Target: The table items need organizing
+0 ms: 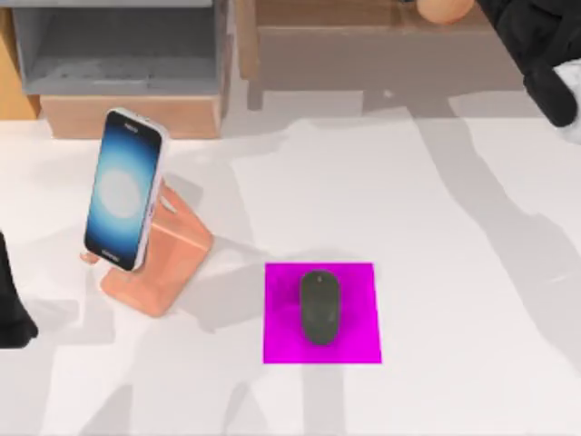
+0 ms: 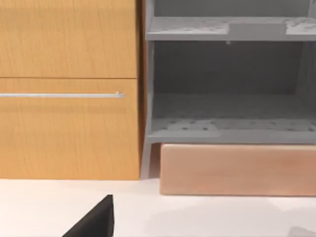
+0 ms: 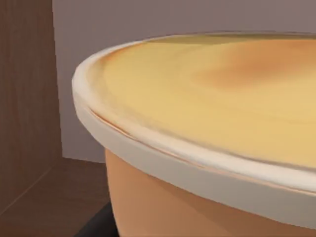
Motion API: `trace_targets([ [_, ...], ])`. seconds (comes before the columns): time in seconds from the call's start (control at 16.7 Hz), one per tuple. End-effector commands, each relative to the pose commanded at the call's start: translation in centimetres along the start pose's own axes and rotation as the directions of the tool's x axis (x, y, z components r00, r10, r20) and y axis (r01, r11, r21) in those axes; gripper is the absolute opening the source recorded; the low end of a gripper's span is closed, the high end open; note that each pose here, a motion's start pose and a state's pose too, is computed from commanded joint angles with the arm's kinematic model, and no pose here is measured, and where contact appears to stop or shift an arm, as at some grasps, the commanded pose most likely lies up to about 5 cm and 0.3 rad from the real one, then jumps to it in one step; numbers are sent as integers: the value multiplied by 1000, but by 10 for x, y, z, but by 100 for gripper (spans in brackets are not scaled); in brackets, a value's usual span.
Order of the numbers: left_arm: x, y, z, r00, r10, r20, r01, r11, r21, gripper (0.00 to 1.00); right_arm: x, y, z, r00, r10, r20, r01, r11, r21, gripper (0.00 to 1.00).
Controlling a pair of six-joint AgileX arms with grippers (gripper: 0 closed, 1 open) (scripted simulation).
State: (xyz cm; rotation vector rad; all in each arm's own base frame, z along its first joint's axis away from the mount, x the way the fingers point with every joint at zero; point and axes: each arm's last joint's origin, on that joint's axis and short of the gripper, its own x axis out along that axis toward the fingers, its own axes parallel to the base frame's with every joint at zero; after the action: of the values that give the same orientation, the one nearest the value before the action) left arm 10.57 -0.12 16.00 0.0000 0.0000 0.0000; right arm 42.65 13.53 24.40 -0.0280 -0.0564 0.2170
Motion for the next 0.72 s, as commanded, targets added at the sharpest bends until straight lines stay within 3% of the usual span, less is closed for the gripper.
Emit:
trace_targets([
  [0.72,0,0,0,1000,0,0,0,1000,0,100,-2,-168,2,987,-159,-30,158,987,-11,0],
])
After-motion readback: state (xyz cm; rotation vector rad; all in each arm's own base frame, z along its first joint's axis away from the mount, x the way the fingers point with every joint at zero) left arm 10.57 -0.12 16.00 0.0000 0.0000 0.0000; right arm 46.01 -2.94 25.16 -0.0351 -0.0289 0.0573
